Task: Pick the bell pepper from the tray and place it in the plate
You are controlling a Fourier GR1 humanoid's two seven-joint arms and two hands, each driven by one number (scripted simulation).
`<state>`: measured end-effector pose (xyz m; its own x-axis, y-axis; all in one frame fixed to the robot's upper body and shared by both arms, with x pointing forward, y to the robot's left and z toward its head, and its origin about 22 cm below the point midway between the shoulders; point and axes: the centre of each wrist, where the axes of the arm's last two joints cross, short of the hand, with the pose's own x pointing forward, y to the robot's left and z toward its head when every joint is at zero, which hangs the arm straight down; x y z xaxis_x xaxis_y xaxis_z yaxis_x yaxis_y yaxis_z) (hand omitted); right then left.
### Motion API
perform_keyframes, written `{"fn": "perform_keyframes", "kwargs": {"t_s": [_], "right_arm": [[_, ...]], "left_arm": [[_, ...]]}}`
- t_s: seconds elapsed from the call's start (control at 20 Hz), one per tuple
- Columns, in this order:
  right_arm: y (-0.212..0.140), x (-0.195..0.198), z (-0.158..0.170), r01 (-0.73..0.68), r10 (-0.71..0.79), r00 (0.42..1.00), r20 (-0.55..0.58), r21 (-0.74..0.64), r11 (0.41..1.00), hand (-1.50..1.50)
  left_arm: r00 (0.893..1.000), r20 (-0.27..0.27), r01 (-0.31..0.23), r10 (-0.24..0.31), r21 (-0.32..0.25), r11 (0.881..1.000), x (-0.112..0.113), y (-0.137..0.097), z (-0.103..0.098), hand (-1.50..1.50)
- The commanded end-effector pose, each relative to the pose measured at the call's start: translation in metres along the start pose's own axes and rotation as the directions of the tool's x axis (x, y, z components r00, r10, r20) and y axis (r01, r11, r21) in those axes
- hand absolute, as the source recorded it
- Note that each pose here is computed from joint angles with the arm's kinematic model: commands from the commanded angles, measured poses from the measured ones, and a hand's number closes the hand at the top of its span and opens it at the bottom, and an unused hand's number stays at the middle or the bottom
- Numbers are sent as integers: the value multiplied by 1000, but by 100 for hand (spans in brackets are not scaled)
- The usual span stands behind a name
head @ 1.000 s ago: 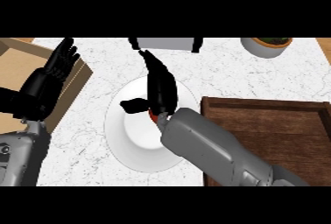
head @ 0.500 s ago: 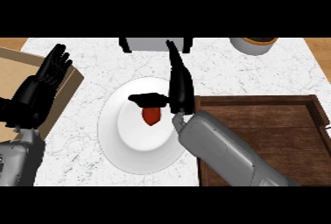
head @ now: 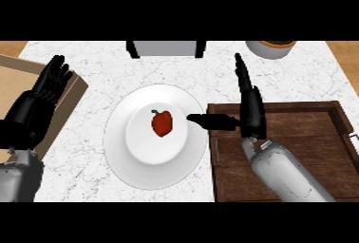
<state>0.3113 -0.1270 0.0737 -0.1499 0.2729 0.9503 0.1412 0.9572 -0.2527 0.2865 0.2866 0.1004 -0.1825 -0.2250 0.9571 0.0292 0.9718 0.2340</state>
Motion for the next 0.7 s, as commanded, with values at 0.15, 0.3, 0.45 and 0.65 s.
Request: {"fn": "perform_keyframes", "kwargs": {"t_s": [0.15, 0.3, 0.45, 0.65], "right_arm": [[-83, -21, 29, -38, 38, 999, 24, 19, 999, -150], [-95, -26, 17, -29, 28, 999, 41, 24, 999, -150], [-128, -27, 35, -57, 56, 998, 34, 36, 998, -150], [-146, -46, 36, -107, 108, 993, 50, -25, 994, -150]], "left_arm": [[1000, -5, -1, 1, 10, 1000, -11, -5, 3, 0], [1000, 2, -8, 8, 9, 1000, -16, -1, -21, 0], [1000, 15, -2, 2, 1, 1000, 2, -11, 10, 0], [1000, 7, -11, 11, -7, 1000, 8, -16, -11, 0]]}}
